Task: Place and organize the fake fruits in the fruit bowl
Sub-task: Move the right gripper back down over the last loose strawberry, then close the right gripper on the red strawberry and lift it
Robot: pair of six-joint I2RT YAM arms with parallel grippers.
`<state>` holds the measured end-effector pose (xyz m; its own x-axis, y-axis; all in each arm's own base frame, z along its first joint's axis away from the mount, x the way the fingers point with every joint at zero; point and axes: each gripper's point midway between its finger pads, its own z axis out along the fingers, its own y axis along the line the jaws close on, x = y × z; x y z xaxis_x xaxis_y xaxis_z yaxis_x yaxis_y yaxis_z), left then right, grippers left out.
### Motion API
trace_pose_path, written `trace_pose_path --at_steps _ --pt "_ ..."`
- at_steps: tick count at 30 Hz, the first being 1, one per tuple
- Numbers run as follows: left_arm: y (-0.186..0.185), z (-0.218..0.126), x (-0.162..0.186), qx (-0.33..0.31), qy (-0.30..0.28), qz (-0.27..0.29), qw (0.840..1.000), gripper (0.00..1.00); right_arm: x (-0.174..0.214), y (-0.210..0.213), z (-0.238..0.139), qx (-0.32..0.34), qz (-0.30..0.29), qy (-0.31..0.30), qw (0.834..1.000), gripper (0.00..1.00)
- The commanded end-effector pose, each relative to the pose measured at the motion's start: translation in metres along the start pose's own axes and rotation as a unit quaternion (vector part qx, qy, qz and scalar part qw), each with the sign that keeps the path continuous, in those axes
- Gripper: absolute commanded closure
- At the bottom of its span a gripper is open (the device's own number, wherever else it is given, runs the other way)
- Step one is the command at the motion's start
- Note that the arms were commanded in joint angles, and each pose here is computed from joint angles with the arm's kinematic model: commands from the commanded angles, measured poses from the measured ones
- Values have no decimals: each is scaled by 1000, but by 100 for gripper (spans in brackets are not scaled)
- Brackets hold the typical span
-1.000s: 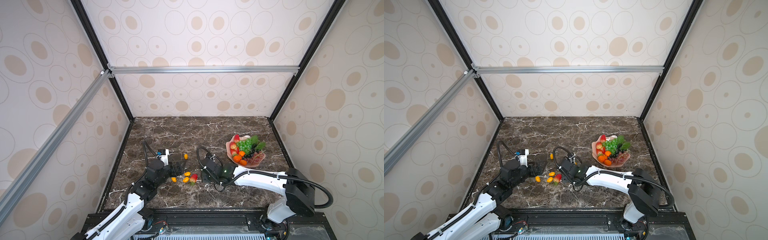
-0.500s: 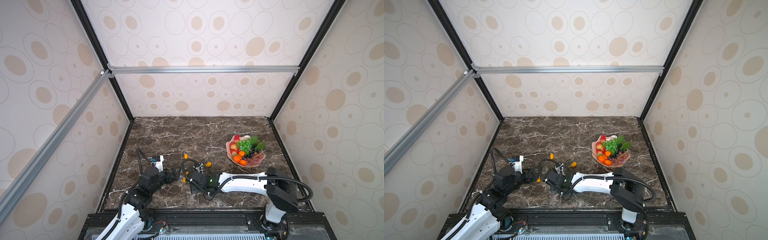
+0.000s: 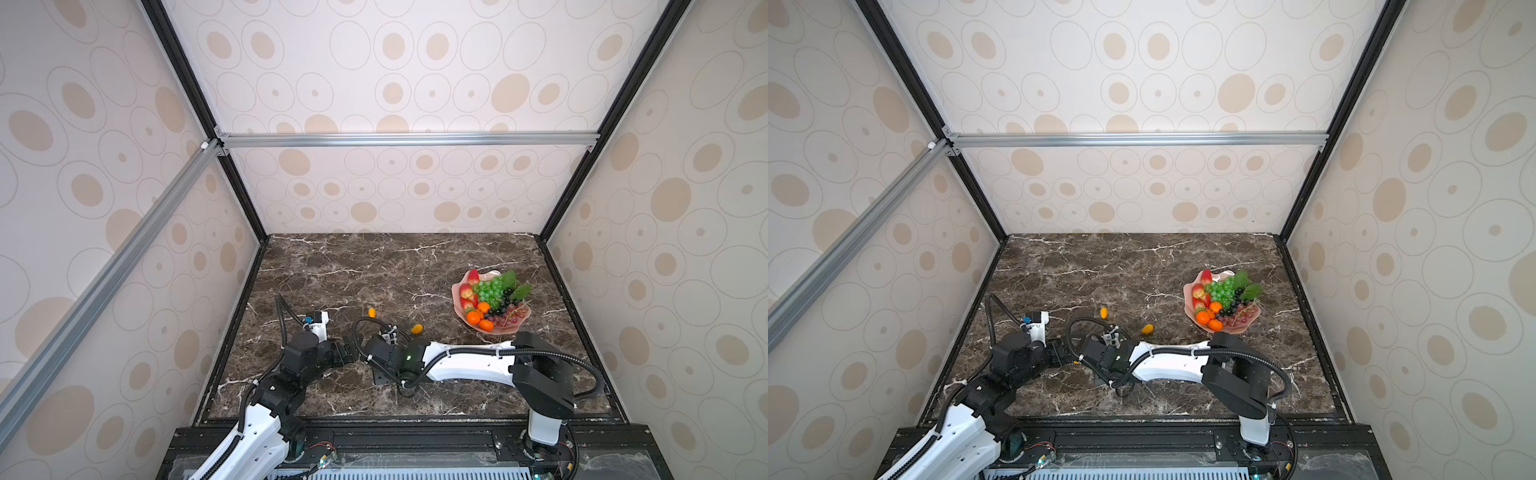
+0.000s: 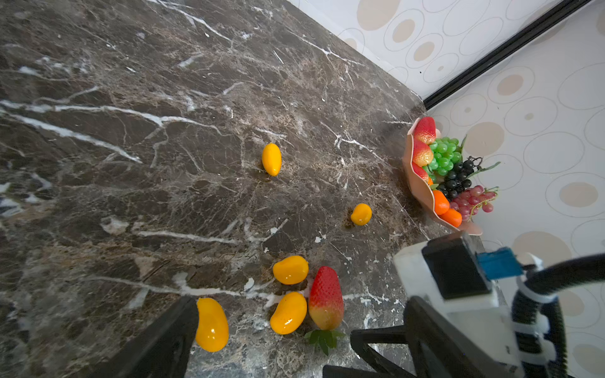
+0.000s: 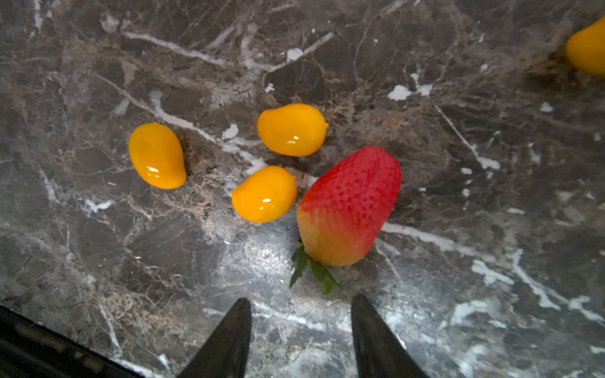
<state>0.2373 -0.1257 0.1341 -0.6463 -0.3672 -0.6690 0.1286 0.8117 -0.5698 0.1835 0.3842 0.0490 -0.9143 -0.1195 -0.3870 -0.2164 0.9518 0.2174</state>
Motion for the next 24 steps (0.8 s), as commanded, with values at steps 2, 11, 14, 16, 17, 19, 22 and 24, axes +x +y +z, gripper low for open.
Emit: trace_pose_path --at_steps 2,11,14,16,17,19,22,24 --pt "-3 -2 -10 5 -17 9 1000 1 -1 -8 5 25 12 4 1000 49" --pt "-3 -2 -10 6 -17 10 1000 1 -2 -12 17 31 17 10 999 55" --pt "-3 -2 -11 7 -18 9 1000 1 -1 -14 19 34 18 12 999 57" --pt "-4 -2 -11 8 -18 9 1000 1 -1 -16 22 36 19 13 999 60" --pt "-3 -1 -11 8 -18 9 1000 1 -2 -17 22 37 20 12 999 61" --pt "-4 -1 -11 9 -18 8 1000 1 -1 -17 24 37 20 14 999 63" --pt "-4 0 -11 10 -18 9 1000 1 -1 -17 26 37 20 15 999 66" --pt "-5 0 -11 12 -17 9 1000 1 -1 -18 26 39 19 15 999 69"
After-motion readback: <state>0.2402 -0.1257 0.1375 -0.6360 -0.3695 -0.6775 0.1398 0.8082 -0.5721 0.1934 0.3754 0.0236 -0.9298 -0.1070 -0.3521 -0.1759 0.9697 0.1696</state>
